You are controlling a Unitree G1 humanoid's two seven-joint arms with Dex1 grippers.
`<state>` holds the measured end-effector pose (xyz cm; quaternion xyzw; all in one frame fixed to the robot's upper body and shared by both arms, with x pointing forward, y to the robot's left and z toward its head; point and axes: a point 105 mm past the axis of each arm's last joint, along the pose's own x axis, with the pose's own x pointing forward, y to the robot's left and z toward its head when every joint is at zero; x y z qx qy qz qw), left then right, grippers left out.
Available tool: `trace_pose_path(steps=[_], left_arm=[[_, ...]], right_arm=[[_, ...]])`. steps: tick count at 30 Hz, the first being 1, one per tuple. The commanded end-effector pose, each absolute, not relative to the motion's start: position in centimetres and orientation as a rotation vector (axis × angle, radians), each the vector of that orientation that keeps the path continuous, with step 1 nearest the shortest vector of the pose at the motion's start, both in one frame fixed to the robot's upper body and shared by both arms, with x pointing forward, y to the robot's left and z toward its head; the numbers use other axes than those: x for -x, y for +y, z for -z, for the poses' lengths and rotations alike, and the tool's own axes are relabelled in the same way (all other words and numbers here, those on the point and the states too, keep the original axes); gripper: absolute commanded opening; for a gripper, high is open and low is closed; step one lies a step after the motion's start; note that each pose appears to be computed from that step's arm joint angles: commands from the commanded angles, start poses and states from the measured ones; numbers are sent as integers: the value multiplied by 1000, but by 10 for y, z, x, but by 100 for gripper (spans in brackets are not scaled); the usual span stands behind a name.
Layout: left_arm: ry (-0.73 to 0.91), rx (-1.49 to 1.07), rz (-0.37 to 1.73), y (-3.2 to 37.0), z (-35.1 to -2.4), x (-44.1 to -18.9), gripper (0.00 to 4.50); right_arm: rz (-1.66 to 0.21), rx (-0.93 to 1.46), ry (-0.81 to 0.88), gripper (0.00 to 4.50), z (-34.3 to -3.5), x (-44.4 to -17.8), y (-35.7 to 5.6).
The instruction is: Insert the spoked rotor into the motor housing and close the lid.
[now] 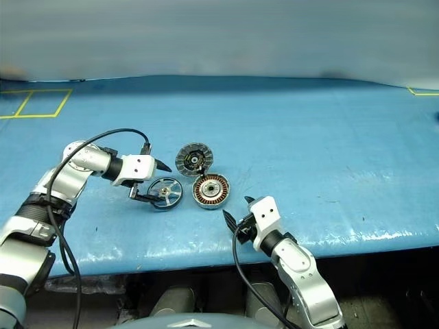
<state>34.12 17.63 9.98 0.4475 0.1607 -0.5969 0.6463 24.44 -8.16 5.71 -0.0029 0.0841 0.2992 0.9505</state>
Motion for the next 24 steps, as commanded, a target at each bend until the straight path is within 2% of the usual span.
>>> trace_pose_path(steps=[1,13,16,18,24], left_arm=[[327,-1053,1345,174,-111,-349,448],[346,-1069,1370,175,-115,-349,448],[349,-1059,1351,177,-116,-350,386],[371,-1032,1329,180,-115,-350,322],[429,-908,1273,183,-114,-348,322]], right_arm=[[-597,4,131,381,-66,-246,-82],[-582,14,145,381,-63,-248,-84],[-583,17,151,381,-62,-249,-84],[-585,21,153,381,-61,-249,-84],[-587,23,152,381,-61,-251,-83]])
